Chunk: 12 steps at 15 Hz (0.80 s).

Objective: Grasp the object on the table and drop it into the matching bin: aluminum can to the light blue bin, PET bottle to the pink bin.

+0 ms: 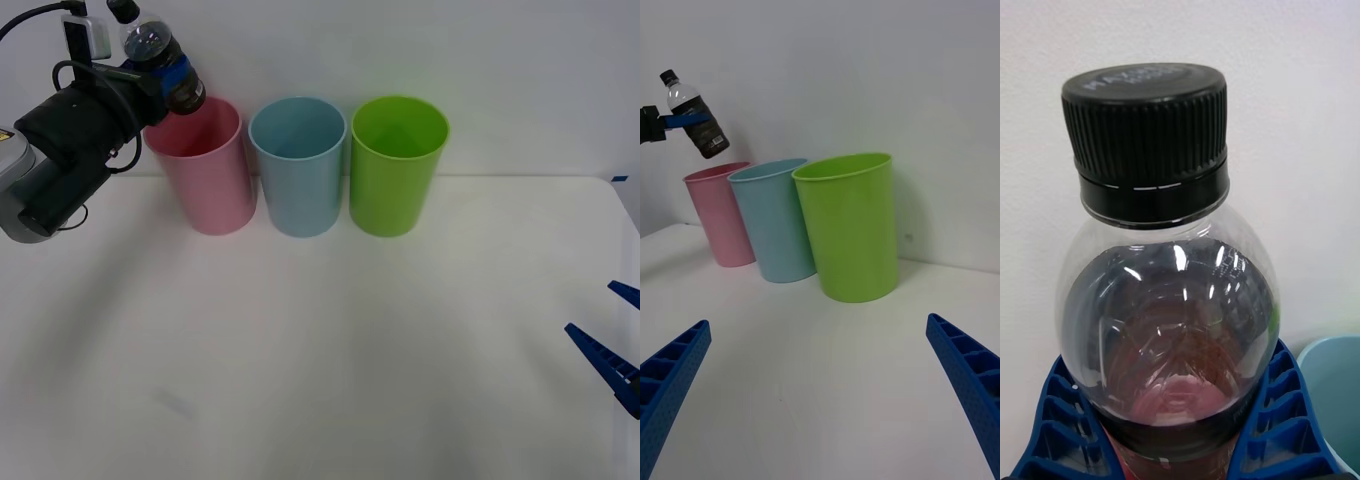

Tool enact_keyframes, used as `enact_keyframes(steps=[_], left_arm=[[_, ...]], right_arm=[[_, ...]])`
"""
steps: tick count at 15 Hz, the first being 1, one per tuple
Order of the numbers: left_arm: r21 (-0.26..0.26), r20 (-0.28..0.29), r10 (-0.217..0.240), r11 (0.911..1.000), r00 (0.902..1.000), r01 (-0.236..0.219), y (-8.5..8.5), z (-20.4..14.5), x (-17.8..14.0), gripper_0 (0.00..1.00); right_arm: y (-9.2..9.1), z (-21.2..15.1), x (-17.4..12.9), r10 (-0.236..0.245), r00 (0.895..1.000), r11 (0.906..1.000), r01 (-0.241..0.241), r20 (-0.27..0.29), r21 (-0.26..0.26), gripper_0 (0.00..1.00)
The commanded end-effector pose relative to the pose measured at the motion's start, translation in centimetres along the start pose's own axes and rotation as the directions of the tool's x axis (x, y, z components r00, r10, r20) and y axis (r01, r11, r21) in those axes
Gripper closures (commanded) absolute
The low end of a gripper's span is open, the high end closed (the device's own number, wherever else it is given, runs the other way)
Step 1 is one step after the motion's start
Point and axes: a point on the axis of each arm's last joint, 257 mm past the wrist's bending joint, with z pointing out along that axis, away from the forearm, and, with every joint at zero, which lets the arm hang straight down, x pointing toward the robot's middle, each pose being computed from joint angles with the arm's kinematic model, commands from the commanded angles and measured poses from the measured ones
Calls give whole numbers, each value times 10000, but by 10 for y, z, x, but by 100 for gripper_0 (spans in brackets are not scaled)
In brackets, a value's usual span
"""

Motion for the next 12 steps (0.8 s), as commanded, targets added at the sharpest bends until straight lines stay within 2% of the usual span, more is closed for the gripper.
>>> enact_keyframes(steps=[1,2,3,4,12], left_arm=[[-14,-9,-30,10000,10000,30,1,0,0,99],[-1,-1,-30,10000,10000,30,0,0,0,91],[-14,-9,-45,10000,10000,45,1,0,0,75],[23,-14,-89,10000,10000,89,-1,0,1,0],[101,-70,-365,9993,9993,366,-2,-1,3,0]], right_arm=[[0,0,0,0,10000,10000,0,0,0,0],[0,0,0,0,10000,10000,0,0,0,0],[0,0,0,0,10000,10000,0,0,0,0],[0,0,0,0,10000,10000,0,0,0,0],[0,0,0,0,10000,10000,0,0,0,0]])
